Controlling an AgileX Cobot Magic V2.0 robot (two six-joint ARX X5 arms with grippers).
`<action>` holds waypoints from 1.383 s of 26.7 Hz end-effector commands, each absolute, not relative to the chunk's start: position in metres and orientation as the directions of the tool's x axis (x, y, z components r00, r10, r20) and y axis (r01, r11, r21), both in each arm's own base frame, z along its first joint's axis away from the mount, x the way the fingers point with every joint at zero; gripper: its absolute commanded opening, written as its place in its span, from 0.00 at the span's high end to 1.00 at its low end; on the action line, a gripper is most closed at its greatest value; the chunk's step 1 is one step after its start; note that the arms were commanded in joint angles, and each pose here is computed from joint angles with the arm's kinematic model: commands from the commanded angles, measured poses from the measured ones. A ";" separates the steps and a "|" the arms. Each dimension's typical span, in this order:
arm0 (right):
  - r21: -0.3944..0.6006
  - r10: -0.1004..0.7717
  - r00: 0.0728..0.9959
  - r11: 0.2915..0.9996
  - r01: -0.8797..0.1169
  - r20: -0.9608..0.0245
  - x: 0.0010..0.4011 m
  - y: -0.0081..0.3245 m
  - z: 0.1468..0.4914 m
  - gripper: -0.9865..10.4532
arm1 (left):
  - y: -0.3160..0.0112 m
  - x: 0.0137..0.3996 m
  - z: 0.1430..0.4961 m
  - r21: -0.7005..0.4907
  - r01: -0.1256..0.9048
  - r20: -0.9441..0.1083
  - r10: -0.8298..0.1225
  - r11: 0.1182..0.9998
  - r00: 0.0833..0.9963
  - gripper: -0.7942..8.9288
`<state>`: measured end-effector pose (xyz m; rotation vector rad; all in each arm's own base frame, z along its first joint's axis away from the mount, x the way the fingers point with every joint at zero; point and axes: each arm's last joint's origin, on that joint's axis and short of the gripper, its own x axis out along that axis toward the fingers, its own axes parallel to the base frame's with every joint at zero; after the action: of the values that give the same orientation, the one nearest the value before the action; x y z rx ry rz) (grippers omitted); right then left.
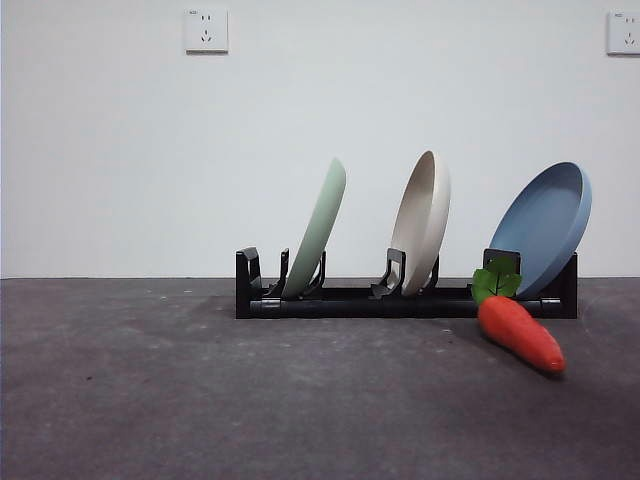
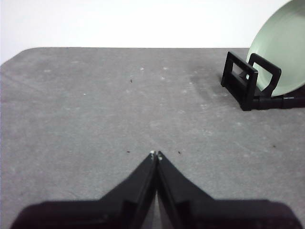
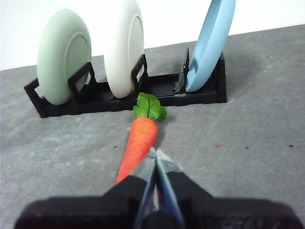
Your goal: Take the green plate from the plate rack,put the plate on the table,take the carrot from the table,put the carrot in the plate
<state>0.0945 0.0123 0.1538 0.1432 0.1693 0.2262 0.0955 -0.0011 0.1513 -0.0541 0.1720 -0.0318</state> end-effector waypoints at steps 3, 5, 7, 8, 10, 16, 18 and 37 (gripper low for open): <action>0.264 0.237 0.964 0.944 -0.198 -0.125 0.095 0.012 0.154 0.92 | -0.002 0.095 0.153 -0.166 0.062 -0.162 -0.089 0.984 0.983 0.93; 0.316 0.237 0.966 0.929 -0.193 -0.105 0.094 0.012 0.162 0.92 | -0.004 0.094 0.160 -0.208 0.105 -0.140 -0.136 0.973 0.981 0.93; 0.344 0.237 0.968 0.918 -0.196 -0.081 0.093 0.012 0.171 0.92 | -0.005 0.091 0.171 -0.230 0.130 -0.120 -0.160 0.964 0.980 0.93; 0.346 0.238 0.969 0.917 -0.199 -0.072 0.092 0.012 0.176 0.92 | -0.005 0.090 0.176 -0.232 0.133 -0.114 -0.162 0.964 0.980 0.93; 0.344 0.249 0.967 0.914 -0.215 -0.057 0.090 0.012 0.188 0.92 | -0.005 0.087 0.189 -0.233 0.139 -0.106 -0.167 0.963 0.980 0.93; 0.350 0.319 0.943 0.897 -0.270 -0.090 0.086 0.014 0.228 0.92 | -0.008 0.077 0.234 -0.237 0.236 -0.084 -0.262 0.942 0.961 0.93; 0.332 0.354 0.926 0.896 -0.296 -0.130 0.086 0.015 0.242 0.92 | -0.009 0.074 0.249 -0.240 0.270 -0.095 -0.300 0.932 0.949 0.93; 0.264 0.560 0.568 0.812 -0.520 -0.602 0.082 0.022 0.339 0.92 | -0.019 0.066 0.340 -0.253 0.598 -0.381 -0.647 0.760 0.660 0.93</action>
<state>0.0829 0.0216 0.3383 0.0961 0.7423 0.6123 0.0668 -0.0186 0.3394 -0.1479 0.4878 -0.6900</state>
